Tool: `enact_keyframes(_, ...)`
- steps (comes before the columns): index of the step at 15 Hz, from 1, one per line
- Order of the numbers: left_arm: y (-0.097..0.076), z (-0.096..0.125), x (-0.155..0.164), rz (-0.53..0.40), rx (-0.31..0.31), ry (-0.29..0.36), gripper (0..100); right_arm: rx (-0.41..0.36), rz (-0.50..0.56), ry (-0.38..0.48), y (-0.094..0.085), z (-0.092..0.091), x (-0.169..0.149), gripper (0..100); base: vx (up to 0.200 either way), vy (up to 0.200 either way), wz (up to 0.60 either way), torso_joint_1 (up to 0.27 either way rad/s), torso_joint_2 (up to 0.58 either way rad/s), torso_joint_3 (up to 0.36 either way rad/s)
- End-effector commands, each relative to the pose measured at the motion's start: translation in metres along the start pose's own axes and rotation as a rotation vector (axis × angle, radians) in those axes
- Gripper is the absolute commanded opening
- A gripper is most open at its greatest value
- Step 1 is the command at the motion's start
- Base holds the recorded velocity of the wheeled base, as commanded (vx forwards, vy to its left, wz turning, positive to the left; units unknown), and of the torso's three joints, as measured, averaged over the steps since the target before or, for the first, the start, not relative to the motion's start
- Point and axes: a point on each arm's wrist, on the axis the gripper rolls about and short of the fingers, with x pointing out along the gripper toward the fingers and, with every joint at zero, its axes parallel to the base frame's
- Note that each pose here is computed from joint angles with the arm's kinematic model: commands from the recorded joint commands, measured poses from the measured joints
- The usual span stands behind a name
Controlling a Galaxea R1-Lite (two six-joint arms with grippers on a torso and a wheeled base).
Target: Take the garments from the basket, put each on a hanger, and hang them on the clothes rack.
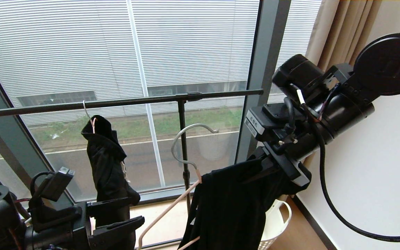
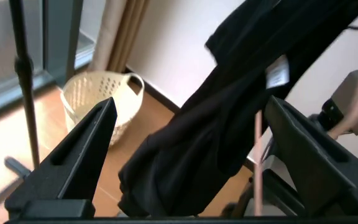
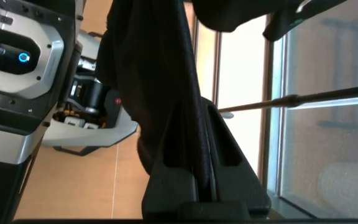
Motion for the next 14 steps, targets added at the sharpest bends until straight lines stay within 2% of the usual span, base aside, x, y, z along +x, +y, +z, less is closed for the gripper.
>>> enact_keyframes(1,0.004,-0.006,0.007,-0.007,-0.033,0.04,100,-0.016,-0.015,-0.02,0.004,0.005,-0.008,0,0.0,0.0,0.0,0.0,0.0,0.0)
enact_keyframes(5,0.0,-0.015,0.018,-0.057,-0.056,0.101,100,-0.021,-0.02,-0.061,0.002,0.007,-0.008,0,0.0,0.0,0.0,0.0,0.0,0.0)
enact_keyframes(14,-0.005,-0.022,0.027,-0.097,-0.066,0.153,100,-0.029,-0.015,-0.106,0.001,0.01,-0.009,0,0.0,0.0,0.0,0.0,0.0,0.0)
